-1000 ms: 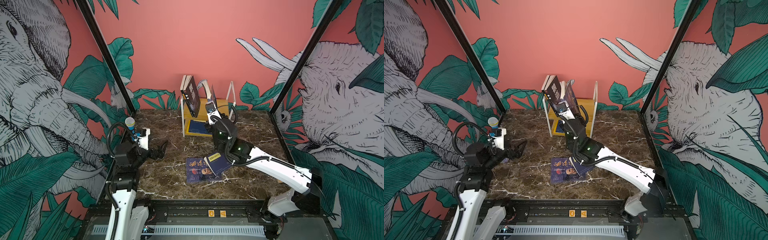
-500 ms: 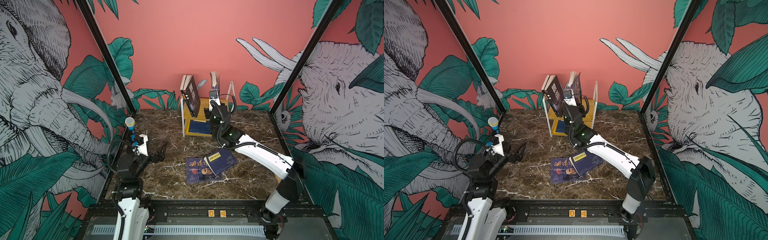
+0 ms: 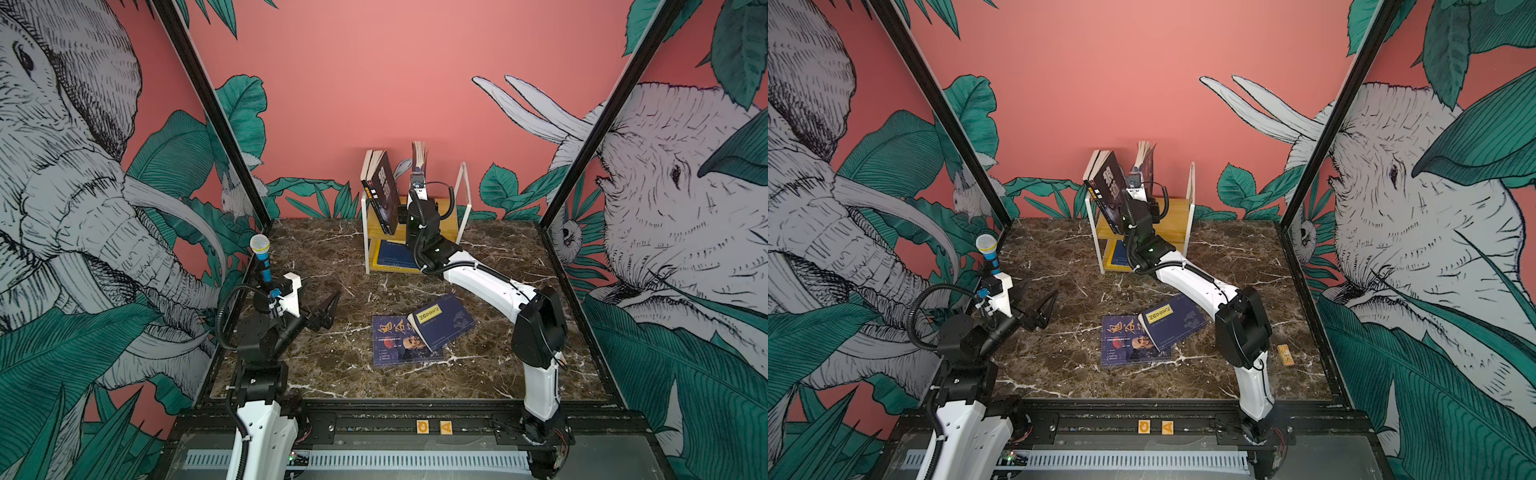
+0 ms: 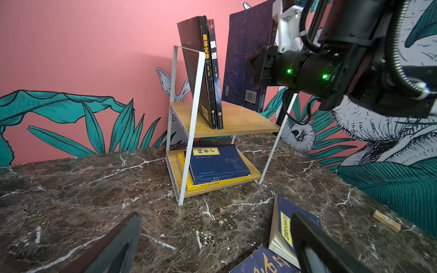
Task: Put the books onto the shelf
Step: 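Carry the purple book with the right gripper to the shelf's upper tier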
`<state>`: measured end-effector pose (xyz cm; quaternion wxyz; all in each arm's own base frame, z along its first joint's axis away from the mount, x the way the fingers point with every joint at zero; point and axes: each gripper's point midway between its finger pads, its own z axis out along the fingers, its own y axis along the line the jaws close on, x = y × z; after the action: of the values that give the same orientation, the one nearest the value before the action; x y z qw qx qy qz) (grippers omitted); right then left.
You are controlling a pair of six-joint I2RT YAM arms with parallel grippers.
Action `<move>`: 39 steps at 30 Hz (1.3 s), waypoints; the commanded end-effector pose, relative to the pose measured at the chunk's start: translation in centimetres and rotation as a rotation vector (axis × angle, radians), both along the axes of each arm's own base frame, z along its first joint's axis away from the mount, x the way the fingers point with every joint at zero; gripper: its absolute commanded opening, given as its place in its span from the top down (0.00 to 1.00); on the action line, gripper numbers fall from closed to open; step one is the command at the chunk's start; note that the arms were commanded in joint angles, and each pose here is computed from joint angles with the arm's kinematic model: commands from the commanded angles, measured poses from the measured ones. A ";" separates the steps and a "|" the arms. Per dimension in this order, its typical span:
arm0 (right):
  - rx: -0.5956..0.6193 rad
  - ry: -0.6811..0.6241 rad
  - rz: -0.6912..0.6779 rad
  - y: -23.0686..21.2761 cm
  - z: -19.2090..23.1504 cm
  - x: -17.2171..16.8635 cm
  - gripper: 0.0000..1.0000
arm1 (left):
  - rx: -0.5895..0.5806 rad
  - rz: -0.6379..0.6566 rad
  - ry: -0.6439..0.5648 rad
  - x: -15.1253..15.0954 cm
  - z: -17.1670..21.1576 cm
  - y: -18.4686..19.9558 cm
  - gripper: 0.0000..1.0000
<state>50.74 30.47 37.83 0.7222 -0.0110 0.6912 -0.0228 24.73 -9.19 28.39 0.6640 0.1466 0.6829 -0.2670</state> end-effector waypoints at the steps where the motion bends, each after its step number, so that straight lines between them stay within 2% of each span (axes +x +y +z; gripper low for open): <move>1: 0.157 -0.118 0.005 -0.5 4.4 0.1 1.00 | 0.005 -0.019 -0.018 -0.2 0.0 -0.3 0.00; 13: 0.161 -0.079 0.031 1.5 1.4 2.1 1.00 | 0.002 -0.015 -0.032 -0.4 0.1 -0.4 0.00; 28: 0.204 -0.026 0.099 2.7 -0.9 1.7 1.00 | 0.010 -0.014 -0.048 -0.6 0.3 -0.4 0.01; 33: 0.197 -0.007 0.118 3.1 -1.7 1.5 0.88 | 0.021 -0.008 -0.046 -0.6 0.2 -0.3 0.00; 39: 0.195 0.018 0.130 3.7 -2.9 1.2 0.83 | 0.023 -0.009 -0.039 -0.6 0.1 -0.3 0.00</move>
<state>52.84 33.56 34.45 0.7173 0.0161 0.6928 0.0724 24.31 -9.45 28.28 0.6682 0.1546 0.6778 -0.2649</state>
